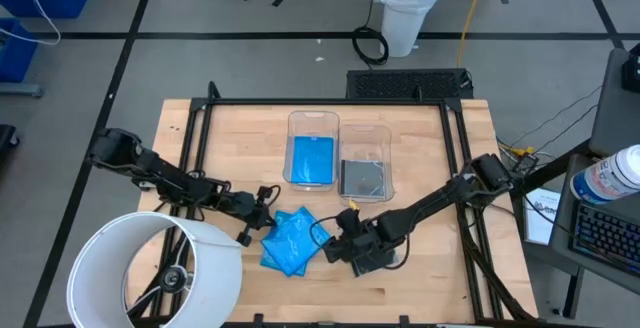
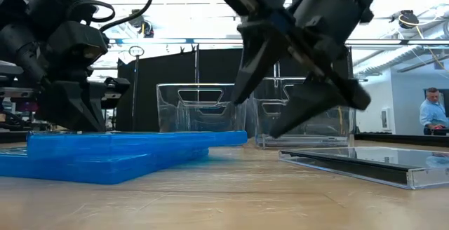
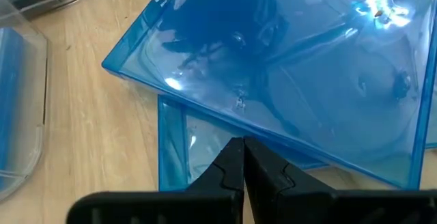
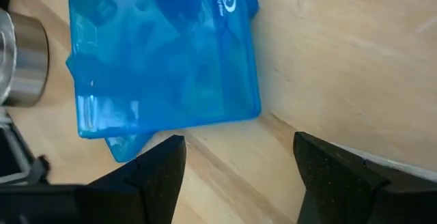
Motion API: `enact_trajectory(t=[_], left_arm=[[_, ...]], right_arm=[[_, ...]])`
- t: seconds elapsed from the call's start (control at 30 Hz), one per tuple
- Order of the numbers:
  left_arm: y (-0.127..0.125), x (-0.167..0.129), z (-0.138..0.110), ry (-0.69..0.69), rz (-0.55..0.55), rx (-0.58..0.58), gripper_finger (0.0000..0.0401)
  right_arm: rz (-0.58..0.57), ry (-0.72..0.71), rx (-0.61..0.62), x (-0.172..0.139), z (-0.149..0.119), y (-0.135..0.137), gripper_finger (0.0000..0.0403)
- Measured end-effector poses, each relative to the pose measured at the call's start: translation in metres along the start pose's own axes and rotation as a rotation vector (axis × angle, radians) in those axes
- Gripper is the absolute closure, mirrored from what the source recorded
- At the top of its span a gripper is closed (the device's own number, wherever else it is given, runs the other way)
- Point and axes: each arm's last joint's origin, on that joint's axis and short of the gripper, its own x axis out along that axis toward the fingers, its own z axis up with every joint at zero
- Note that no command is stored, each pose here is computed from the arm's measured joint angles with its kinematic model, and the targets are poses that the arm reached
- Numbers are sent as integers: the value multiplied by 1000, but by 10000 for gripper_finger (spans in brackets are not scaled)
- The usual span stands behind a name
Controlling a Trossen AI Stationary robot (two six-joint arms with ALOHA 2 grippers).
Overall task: Pick & place jewel cases by type
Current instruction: Put the blue CD case into the left transparent bin
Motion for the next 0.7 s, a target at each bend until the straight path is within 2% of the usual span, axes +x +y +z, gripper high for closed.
enact_trajectory(t=[0.2,0.37,0.57,0.7], left_arm=[[0,0,0,1,0,10,392],[0,0,-1,12,-1,12,379],[0,0,-1,9,-1,5,396],[0,0,1,-6,1,3,386]], right_arm=[[92,-16,57,12,10,-13,148],[68,-20,54,17,15,-24,149],[125,-18,36,18,21,-21,149],[152,-27,24,18,22,-18,149]])
